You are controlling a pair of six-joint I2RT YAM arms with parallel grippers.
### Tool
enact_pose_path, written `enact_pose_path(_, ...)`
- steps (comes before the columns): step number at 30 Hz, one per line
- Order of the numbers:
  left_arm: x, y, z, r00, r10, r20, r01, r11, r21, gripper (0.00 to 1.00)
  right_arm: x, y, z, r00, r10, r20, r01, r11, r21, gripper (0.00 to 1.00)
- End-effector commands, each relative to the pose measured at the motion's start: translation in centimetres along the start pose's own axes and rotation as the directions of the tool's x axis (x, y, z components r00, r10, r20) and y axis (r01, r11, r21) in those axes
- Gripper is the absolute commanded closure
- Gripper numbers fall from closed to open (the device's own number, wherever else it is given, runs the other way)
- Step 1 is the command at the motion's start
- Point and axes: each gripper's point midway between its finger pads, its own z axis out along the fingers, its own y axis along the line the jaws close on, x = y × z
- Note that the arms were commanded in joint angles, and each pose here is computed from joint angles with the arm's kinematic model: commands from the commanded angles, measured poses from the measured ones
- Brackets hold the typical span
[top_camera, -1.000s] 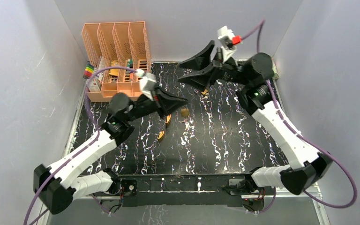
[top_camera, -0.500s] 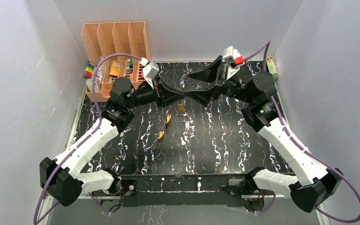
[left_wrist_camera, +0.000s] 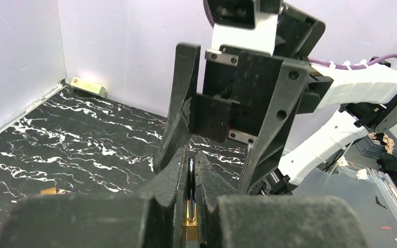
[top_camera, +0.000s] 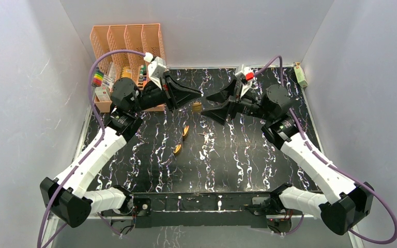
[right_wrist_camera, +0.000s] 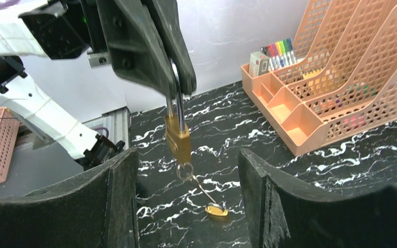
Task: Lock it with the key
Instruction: Lock the lock.
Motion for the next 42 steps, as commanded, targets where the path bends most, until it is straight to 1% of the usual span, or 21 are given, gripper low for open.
enact_pose_path(1, -3.3, -1.0, -0.1, 0.995, 0.075, 0.070, -0.077, 0.997, 0.026, 1.00, -0.7, 1.0, -0.4, 0.999, -0.017, 0.050, 0.019, 0.999, -0.032, 0.24)
enact_pose_path(11, -4.9, -1.3, 0.6, 0.989, 0.078, 0.122, -0.085, 0.995, 0.059, 1.00, -0.5, 1.0, 0.5, 0.998, -0.002, 0.056, 0.006, 0.997, -0.075, 0.26)
enact_pose_path(17, -5.6, -1.2, 1.1, 0.988, 0.083, 0.134, -0.093, 0.993, 0.074, 1.00, -0.3, 0.3, 1.7, 0.999, 0.008, 0.042, -0.004, 0.995, -0.097, 0.29)
enact_pose_path(19, -5.8, -1.3, 1.2, 0.987, 0.088, 0.136, -0.099, 0.992, 0.077, 1.00, -0.2, 0.2, 1.9, 0.999, 0.008, 0.045, -0.003, 0.995, -0.101, 0.32)
enact_pose_path(20, -5.9, -1.3, 1.3, 0.987, 0.089, 0.136, -0.101, 0.992, 0.080, 1.00, -0.2, 0.2, 2.0, 0.999, 0.008, 0.046, -0.004, 0.995, -0.102, 0.37)
enact_pose_path(21, -6.0, -1.3, 1.3, 0.987, 0.090, 0.137, -0.102, 0.991, 0.083, 1.00, -0.3, 0.2, 2.1, 0.999, 0.006, 0.048, -0.001, 0.994, -0.106, 0.43)
enact_pose_path(22, -6.0, -1.3, 1.4, 0.987, 0.088, 0.136, -0.101, 0.991, 0.086, 1.00, -0.4, 0.2, 2.1, 0.999, 0.006, 0.052, -0.001, 0.994, -0.107, 0.53)
enact_pose_path(25, -5.7, -1.2, 1.4, 0.988, 0.083, 0.132, -0.095, 0.991, 0.092, 1.00, -0.5, -0.1, 2.4, 0.999, 0.015, 0.052, -0.009, 0.995, -0.102, 0.88)
enact_pose_path(26, -5.7, -1.2, 1.4, 0.988, 0.084, 0.132, -0.096, 0.991, 0.090, 1.00, -0.6, -0.2, 2.4, 0.999, 0.017, 0.051, -0.012, 0.995, -0.098, 0.98)
enact_pose_path(27, -5.6, -1.1, 1.4, 0.988, 0.086, 0.129, -0.097, 0.991, 0.087, 1.00, -0.4, -0.3, 2.5, 0.999, 0.021, 0.044, -0.017, 0.996, -0.091, 1.00)
enact_pose_path(33, -6.6, -0.3, 0.4, 0.982, 0.132, 0.133, -0.137, 0.990, 0.034, 1.00, 1.2, -0.6, 1.6, 0.999, 0.030, 0.017, -0.029, 0.998, -0.057, 1.00)
enact_pose_path(37, -8.3, 0.4, -0.6, 0.977, 0.134, 0.167, -0.139, 0.990, 0.018, 1.00, 3.8, -0.6, 0.7, 0.998, 0.057, -0.029, -0.058, 0.998, -0.038, 1.00)
enact_pose_path(42, -10.1, 1.7, -1.5, 0.968, 0.140, 0.208, -0.141, 0.990, -0.011, 1.00, 8.0, -0.4, -0.5, 0.985, 0.134, -0.104, -0.138, 0.990, -0.029, 1.00)
